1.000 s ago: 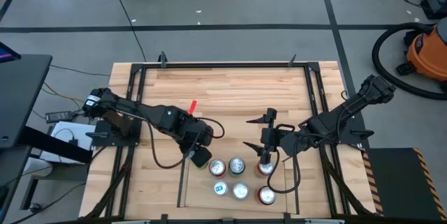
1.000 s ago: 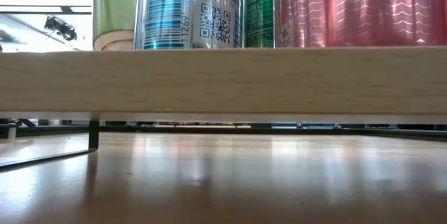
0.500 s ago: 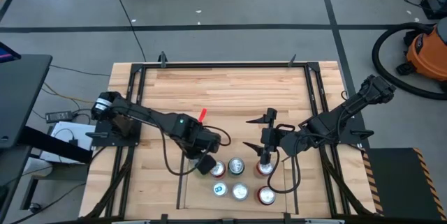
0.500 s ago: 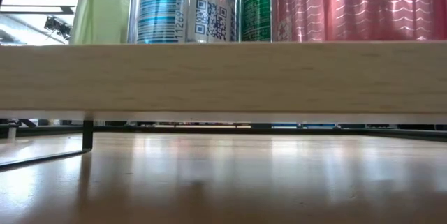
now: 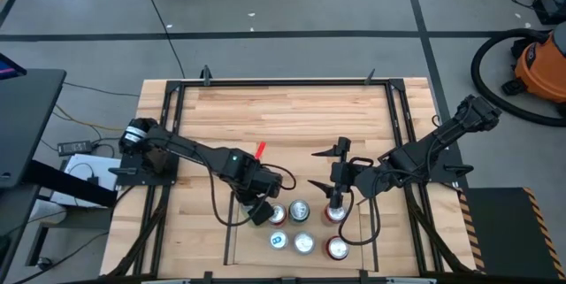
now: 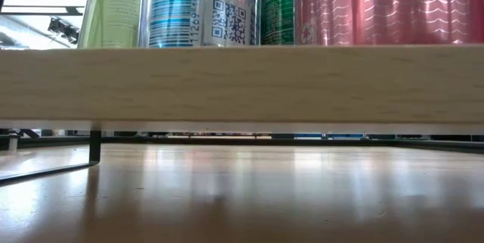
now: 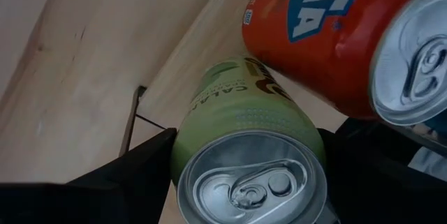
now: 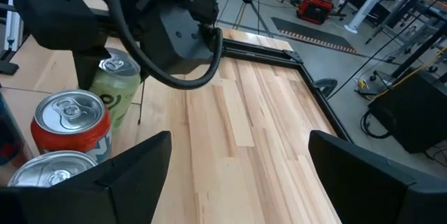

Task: Place canned beverage on shelf
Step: Put the light green can on the shelf, then return to Home Position

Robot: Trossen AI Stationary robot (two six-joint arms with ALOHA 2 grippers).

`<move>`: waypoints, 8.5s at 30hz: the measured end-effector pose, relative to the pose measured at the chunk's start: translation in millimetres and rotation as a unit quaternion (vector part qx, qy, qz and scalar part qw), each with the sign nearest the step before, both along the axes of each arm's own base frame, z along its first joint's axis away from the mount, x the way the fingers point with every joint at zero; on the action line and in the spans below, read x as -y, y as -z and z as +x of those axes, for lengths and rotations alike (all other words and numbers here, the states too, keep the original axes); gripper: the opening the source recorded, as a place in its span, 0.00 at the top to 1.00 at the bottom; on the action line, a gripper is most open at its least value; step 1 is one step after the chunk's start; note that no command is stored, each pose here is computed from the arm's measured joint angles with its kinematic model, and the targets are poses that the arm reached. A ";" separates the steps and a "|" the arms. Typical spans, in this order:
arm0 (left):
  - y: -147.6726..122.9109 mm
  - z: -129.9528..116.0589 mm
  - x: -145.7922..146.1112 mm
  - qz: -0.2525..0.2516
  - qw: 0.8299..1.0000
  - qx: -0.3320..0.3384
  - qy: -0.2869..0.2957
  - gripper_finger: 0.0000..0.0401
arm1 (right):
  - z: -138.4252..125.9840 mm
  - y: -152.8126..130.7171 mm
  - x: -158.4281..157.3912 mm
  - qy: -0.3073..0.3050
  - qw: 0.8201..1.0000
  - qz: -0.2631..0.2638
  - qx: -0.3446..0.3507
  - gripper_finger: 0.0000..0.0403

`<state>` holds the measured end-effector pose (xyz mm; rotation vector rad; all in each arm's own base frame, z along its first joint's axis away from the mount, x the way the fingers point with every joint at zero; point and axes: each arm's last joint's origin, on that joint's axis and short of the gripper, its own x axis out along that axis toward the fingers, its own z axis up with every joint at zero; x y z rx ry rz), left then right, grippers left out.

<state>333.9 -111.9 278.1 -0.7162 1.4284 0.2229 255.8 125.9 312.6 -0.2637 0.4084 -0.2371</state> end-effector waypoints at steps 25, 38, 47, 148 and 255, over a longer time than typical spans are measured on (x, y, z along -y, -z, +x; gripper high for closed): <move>-0.8 -0.3 6.5 0.032 0.999 0.028 0.027 0.18 | 0.0 -0.1 0.0 0.000 1.000 0.001 0.001 0.13; 1.2 1.5 7.1 0.029 0.999 0.034 0.023 0.13 | 0.1 0.0 -0.1 0.000 1.000 0.001 0.000 0.13; 1.7 -2.8 5.8 0.035 0.999 0.014 0.031 0.17 | 0.1 0.0 -0.1 0.000 1.000 0.001 0.001 0.13; -101.2 -51.0 37.1 0.388 0.844 0.229 0.292 0.09 | -19.6 -7.4 2.3 -0.014 0.998 0.050 0.024 0.13; 103.5 -243.5 -88.2 0.411 0.707 0.574 0.025 0.13 | -123.0 121.5 142.5 0.024 0.914 0.231 0.333 0.14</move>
